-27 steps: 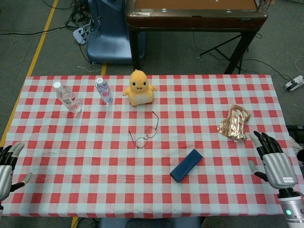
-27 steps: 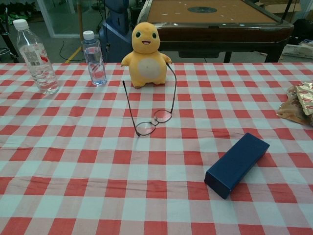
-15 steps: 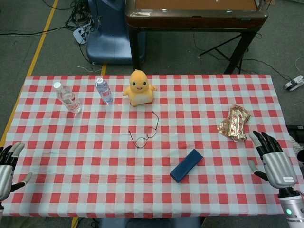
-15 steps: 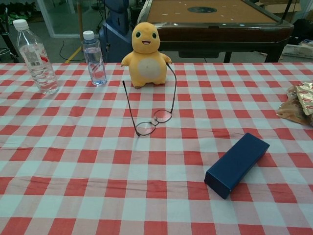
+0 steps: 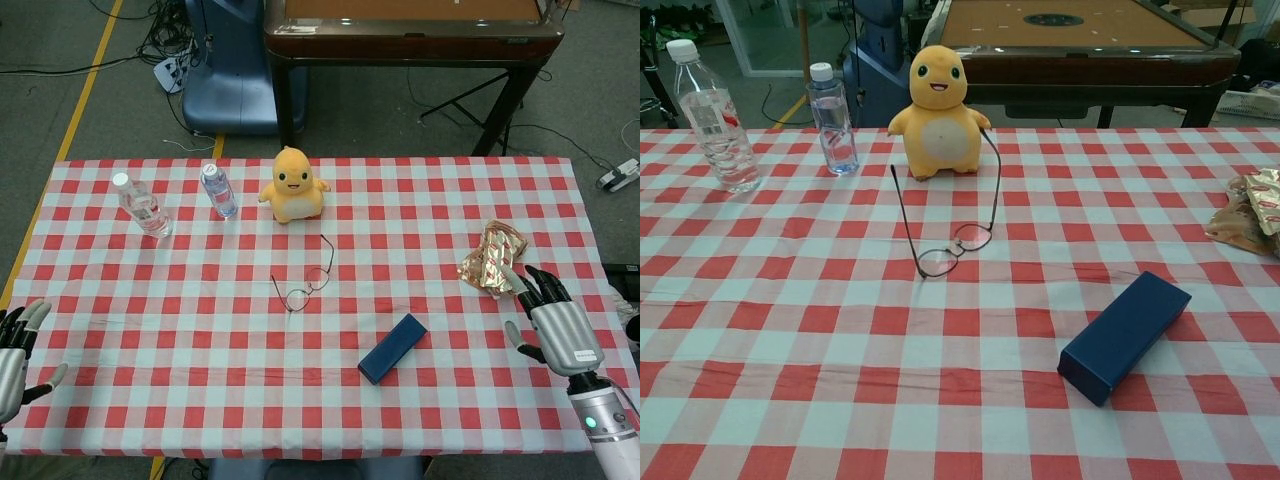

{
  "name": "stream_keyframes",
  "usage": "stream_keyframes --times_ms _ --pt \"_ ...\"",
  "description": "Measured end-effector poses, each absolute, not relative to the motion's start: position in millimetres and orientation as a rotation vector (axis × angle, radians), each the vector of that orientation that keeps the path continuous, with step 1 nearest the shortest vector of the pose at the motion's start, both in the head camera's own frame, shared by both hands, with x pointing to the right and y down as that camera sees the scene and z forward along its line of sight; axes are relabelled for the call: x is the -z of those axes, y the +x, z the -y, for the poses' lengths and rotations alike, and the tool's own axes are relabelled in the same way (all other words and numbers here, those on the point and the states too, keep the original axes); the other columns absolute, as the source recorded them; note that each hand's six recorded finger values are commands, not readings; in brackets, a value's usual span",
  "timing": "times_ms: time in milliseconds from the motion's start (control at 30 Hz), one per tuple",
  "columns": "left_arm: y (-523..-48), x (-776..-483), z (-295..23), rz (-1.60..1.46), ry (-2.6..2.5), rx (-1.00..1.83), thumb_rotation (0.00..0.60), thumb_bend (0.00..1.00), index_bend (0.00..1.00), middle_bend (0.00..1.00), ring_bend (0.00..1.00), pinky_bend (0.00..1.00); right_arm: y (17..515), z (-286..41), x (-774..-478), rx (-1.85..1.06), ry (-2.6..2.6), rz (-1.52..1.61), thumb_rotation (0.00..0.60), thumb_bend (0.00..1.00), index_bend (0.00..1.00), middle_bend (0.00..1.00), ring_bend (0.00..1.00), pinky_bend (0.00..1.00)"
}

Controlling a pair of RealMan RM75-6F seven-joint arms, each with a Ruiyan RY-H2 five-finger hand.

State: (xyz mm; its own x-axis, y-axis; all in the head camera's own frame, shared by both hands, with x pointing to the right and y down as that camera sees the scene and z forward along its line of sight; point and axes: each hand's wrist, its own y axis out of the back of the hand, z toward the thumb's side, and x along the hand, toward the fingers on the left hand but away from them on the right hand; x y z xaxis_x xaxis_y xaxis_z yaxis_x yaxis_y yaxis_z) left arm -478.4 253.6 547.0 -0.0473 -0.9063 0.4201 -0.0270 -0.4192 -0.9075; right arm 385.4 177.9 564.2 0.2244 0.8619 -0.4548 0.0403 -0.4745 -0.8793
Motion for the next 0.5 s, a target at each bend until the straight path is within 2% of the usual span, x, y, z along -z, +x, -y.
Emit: stream_keyframes --times_ms 133,267,367,500 --pt "-480 -547 -254 -1.025 -1.508 1.558 0.6 0.26 0.08 0.08 0.08 0.0 368 -163 -577 -1.316 -1.771 0.791 0.6 0.48 0.0 0.59 0.47 0.4" --pt "-482 -547 -255 -1.028 -1.504 1.563 0.6 0.26 0.08 0.08 0.08 0.0 344 -149 -593 -1.291 -1.827 0.733 0.6 0.59 0.0 0.76 0.65 0.57" --pt "-482 -547 -255 -1.028 -1.504 1.563 0.6 0.26 0.08 0.08 0.08 0.0 324 -140 -607 -1.276 -1.88 0.692 0.6 0.69 0.0 0.85 0.74 0.65" --pt "-484 -548 -255 -1.027 -1.502 1.569 0.6 0.26 0.08 0.08 0.08 0.0 289 -125 -627 -1.247 -1.956 0.639 0.6 0.81 0.0 0.92 0.81 0.7"
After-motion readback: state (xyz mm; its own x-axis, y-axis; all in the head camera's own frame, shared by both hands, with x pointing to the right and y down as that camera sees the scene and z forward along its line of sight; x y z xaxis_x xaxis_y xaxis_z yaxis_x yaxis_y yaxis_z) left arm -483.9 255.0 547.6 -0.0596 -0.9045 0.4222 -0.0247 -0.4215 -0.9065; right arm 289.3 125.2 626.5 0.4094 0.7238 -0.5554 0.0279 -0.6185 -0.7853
